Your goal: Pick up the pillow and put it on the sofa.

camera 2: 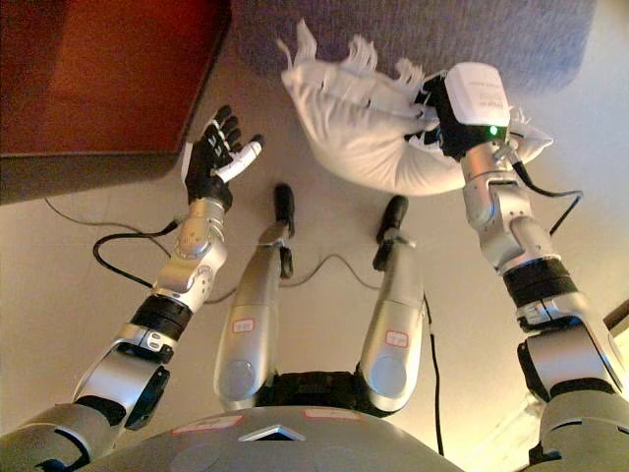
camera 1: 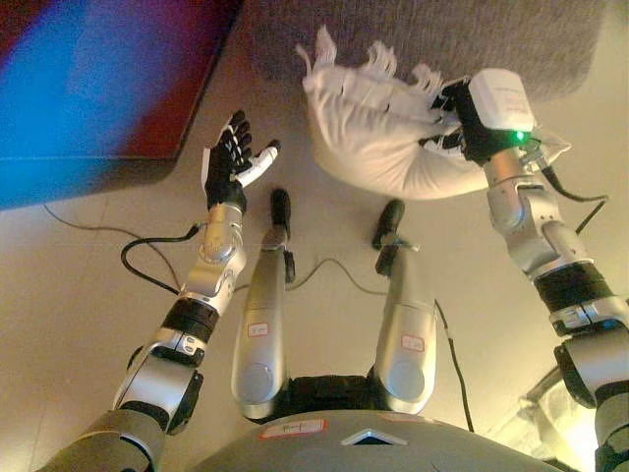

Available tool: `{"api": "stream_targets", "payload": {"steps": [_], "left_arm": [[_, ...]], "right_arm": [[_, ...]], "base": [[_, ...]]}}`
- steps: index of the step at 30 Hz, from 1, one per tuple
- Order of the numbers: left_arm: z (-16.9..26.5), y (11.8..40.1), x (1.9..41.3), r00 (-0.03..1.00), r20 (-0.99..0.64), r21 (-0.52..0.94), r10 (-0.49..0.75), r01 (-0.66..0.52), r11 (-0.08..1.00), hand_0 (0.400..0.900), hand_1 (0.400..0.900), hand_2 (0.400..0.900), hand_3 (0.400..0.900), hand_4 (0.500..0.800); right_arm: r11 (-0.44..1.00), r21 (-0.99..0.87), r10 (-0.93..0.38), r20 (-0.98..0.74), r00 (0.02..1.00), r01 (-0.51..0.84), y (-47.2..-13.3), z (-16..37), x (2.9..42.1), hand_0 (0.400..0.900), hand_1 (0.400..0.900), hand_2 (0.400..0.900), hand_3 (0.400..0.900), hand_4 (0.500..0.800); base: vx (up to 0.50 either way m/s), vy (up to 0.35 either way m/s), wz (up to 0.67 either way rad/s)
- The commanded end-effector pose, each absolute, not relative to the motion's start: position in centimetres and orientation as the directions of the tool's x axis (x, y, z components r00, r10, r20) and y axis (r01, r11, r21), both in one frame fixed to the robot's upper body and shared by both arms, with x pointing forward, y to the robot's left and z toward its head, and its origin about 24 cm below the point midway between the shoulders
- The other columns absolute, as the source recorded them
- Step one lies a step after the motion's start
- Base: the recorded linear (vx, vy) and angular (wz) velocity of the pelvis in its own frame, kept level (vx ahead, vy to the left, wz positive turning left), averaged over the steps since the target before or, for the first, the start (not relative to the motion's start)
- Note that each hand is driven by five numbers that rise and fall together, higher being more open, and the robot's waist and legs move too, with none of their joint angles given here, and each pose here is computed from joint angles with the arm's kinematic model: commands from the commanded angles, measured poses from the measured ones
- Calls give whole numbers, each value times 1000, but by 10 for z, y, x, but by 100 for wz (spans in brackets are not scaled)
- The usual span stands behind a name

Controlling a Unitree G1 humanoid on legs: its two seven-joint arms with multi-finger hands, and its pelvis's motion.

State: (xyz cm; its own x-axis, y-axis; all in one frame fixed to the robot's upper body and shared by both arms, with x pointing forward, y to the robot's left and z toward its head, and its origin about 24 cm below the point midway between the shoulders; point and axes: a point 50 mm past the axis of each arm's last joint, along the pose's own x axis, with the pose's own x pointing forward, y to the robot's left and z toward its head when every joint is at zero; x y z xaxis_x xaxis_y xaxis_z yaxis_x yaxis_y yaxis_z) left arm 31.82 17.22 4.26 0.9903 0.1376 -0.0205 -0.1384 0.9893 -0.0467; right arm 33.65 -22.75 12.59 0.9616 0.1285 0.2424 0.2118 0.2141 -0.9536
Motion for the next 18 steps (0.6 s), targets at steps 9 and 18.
{"api": "stream_targets", "payload": {"steps": [9, 18], "left_arm": [[1, 184, 285, 986, -128, 42, 110, -105, 994, 900, 900, 900, 900, 800], [-30, 207, 245, 956, -270, 48, 112, -102, 994, 900, 900, 900, 900, 800]], "right_arm": [[440, -761, 177, 594, 784, 477, -211, 195, 313, 400, 400, 400, 400, 500], [538, -691, 153, 644, 750, 483, -216, 206, 297, 400, 400, 400, 400, 500]], "base": [[82, 60, -9], [158, -7, -12]]}}
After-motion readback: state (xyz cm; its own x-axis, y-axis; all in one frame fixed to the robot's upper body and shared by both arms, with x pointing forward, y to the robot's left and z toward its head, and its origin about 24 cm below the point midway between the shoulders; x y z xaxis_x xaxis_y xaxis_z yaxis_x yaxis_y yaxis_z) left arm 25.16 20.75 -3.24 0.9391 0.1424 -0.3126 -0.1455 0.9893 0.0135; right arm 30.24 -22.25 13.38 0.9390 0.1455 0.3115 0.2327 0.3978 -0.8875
